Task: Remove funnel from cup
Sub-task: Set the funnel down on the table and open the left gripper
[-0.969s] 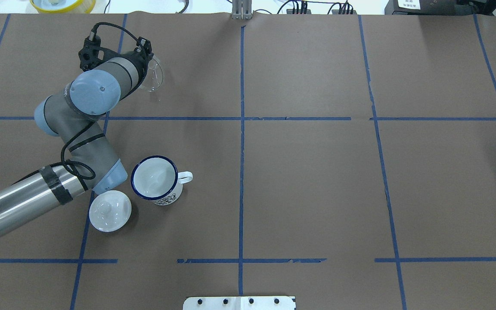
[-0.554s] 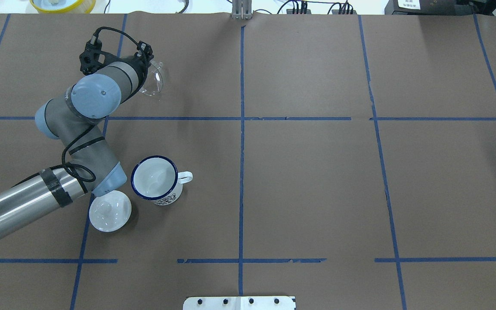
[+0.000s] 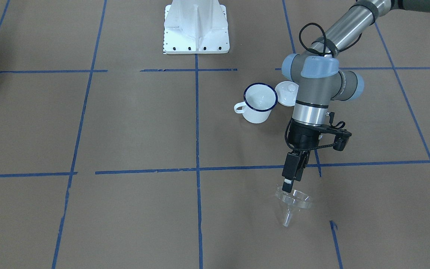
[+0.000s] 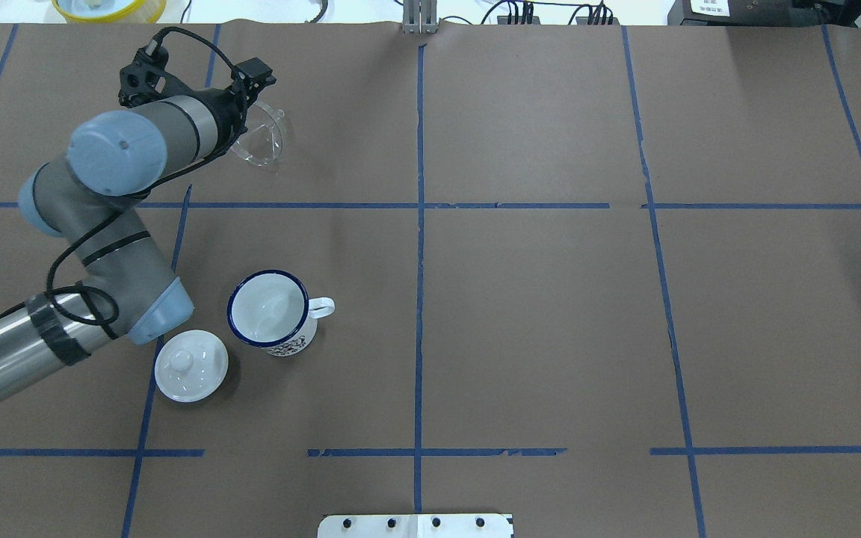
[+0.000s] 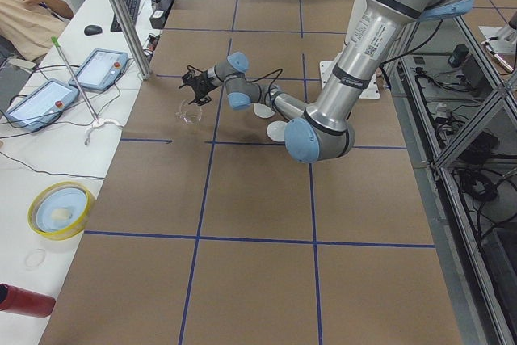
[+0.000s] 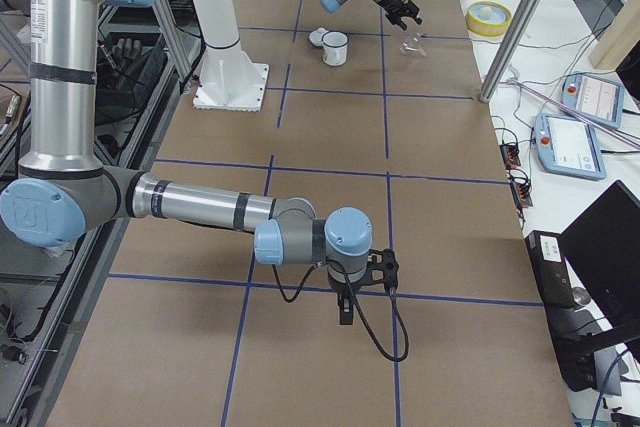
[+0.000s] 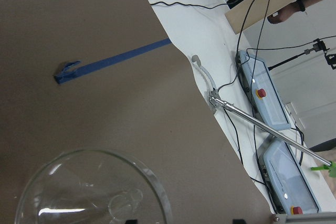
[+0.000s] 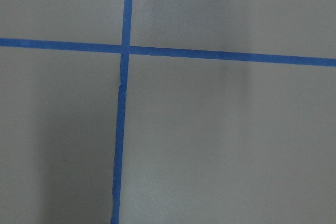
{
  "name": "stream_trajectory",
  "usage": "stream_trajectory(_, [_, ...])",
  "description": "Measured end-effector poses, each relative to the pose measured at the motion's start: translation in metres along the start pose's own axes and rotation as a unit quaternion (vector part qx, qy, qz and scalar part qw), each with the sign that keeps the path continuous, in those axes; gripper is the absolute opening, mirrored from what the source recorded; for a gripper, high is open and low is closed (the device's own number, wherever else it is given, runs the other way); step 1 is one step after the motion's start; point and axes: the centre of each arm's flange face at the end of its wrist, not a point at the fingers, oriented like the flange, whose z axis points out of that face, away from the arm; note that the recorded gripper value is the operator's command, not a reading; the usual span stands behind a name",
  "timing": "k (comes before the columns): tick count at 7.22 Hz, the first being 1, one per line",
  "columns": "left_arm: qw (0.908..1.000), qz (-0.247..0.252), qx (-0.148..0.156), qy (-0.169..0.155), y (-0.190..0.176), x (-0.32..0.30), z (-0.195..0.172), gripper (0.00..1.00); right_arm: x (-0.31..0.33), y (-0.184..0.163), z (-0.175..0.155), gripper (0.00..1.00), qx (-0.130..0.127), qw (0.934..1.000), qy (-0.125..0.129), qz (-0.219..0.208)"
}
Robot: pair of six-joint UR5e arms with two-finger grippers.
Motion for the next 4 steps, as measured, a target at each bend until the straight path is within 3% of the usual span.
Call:
stream_trajectory(1, [0.9967, 0.078, -0.02, -0.013, -0.008, -0.016, -0.036, 1.0, 0.0, 0.0, 0.0, 1.0, 0.0, 1.0, 0.0, 0.0])
stream_trajectory(2, [0.9845, 0.166, -0.044, -0.034, -0.012, -0.03, -0.07, 1.0, 0.0, 0.0, 0.0, 1.0, 0.0, 1.0, 0.0, 0.0])
stream_trajectory(4, [0.9408, 0.305, -0.138, -0.055, -0.011, -0.053, -0.118, 1.0, 0.0, 0.0, 0.0, 1.0, 0.0, 1.0, 0.0, 0.0])
